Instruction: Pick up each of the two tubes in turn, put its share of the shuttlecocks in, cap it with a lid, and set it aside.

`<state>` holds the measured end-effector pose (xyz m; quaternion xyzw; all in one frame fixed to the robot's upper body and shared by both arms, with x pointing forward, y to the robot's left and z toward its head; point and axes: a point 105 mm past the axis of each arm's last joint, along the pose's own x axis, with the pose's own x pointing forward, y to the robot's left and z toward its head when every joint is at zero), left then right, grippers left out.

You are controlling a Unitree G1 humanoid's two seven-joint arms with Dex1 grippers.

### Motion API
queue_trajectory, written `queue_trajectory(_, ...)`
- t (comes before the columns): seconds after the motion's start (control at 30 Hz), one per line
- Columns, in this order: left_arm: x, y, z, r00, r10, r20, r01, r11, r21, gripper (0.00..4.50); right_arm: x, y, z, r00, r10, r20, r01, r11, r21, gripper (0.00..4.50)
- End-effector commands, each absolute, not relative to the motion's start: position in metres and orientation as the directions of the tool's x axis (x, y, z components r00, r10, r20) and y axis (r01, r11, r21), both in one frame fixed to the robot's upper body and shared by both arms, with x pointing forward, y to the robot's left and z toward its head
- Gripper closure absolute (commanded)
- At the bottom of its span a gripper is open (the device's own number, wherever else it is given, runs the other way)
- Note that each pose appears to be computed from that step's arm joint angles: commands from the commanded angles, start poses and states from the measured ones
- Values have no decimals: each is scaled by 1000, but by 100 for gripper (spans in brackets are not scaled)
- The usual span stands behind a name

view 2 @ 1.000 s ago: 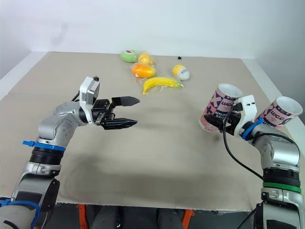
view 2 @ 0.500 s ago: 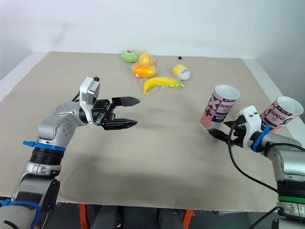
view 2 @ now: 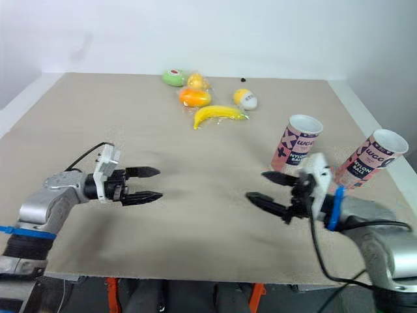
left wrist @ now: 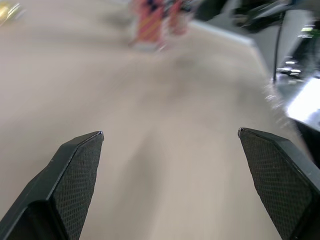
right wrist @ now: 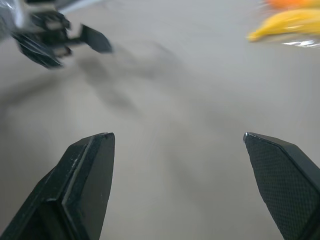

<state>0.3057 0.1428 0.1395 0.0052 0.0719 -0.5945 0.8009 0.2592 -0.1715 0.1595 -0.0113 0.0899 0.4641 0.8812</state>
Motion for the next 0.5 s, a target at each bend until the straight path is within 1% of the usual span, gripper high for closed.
queue_trajectory(0.03, 303, 151, 145, 358, -927, -115, 931, 364, -35, 0, 252, -136, 155, 472, 869, -150, -872, 485, 70, 7)
queue_trajectory(0.13, 303, 154, 136, 426, -899, -107, 902, 430, -24, 0, 257, -123, 148, 462, 877, -134, -876, 474, 88, 7)
queue_trajectory(0.23, 304, 155, 130, 475, -874, -107, 877, 480, -24, 0, 265, -120, 145, 471, 875, -108, -867, 482, 124, 7)
queue_trajectory(0.33, 301, 158, 118, 524, -843, -123, 847, 531, -36, 0, 267, -117, 136, 465, 878, -116, -864, 478, 157, 7)
queue_trajectory(0.5, 298, 154, 114, 533, -841, -90, 837, 540, -89, 0, 272, -120, 133, 470, 875, -116, -859, 484, 166, 7)
